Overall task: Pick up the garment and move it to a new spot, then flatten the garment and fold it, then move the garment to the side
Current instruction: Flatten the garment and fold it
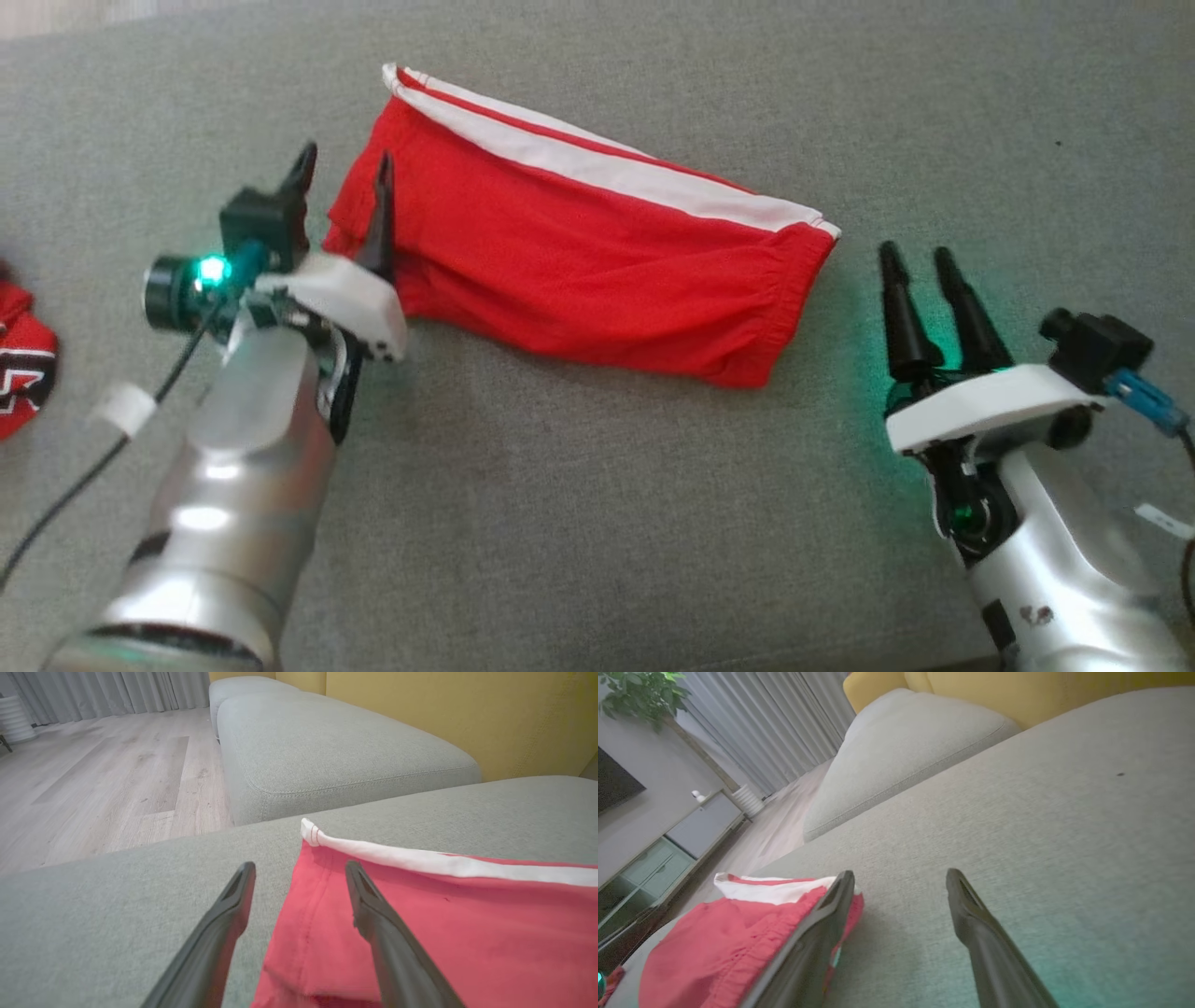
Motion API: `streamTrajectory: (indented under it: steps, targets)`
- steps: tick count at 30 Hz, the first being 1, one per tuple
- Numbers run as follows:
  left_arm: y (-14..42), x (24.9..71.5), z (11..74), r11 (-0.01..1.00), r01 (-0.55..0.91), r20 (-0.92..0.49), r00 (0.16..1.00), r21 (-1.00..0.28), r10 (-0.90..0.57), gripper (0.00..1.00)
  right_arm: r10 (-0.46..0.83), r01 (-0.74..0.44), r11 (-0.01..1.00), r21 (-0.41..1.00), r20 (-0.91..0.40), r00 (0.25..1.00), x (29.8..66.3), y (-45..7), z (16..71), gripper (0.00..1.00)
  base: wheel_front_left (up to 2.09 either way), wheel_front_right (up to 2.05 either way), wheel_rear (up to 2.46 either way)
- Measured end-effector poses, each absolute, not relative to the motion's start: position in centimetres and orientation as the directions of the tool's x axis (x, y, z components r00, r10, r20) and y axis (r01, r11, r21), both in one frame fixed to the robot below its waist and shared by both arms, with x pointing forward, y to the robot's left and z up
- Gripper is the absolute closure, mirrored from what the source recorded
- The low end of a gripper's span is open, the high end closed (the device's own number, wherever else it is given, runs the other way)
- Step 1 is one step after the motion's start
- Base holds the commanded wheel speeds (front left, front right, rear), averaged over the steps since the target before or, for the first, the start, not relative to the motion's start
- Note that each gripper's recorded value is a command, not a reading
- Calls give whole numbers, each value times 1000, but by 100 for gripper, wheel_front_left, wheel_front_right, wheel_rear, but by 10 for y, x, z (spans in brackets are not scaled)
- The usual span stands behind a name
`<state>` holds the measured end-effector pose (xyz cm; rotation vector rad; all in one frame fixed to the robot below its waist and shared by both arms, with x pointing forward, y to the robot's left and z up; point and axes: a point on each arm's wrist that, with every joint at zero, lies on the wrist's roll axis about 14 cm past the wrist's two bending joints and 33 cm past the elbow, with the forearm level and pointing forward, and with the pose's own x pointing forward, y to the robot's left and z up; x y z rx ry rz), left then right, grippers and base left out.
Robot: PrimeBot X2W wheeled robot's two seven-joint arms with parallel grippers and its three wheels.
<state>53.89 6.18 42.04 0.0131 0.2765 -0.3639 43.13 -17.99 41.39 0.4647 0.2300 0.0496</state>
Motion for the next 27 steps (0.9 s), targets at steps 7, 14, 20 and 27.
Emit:
streamTrajectory:
  steps: [7, 14, 20, 27]
  targets:
    - [65, 526, 413, 942, 325, -276, 901, -85, -336, 0, 53, 18, 934, 356, -189, 981, 429, -191, 419, 0, 0, 0, 0]
    - [56, 522, 406, 936, 328, -287, 891, -125, -350, 0, 27, 26, 957, 289, -176, 984, 428, -198, 422, 0, 0, 0, 0]
    - [63, 517, 384, 949, 288, -355, 880, -127, -315, 0, 9, 43, 960, 278, -181, 983, 427, -203, 420, 0, 0, 0, 0]
    - [68, 508, 365, 960, 256, -434, 856, -117, -281, 0, 1, 47, 968, 245, -191, 982, 420, -207, 417, 0, 0, 0, 0]
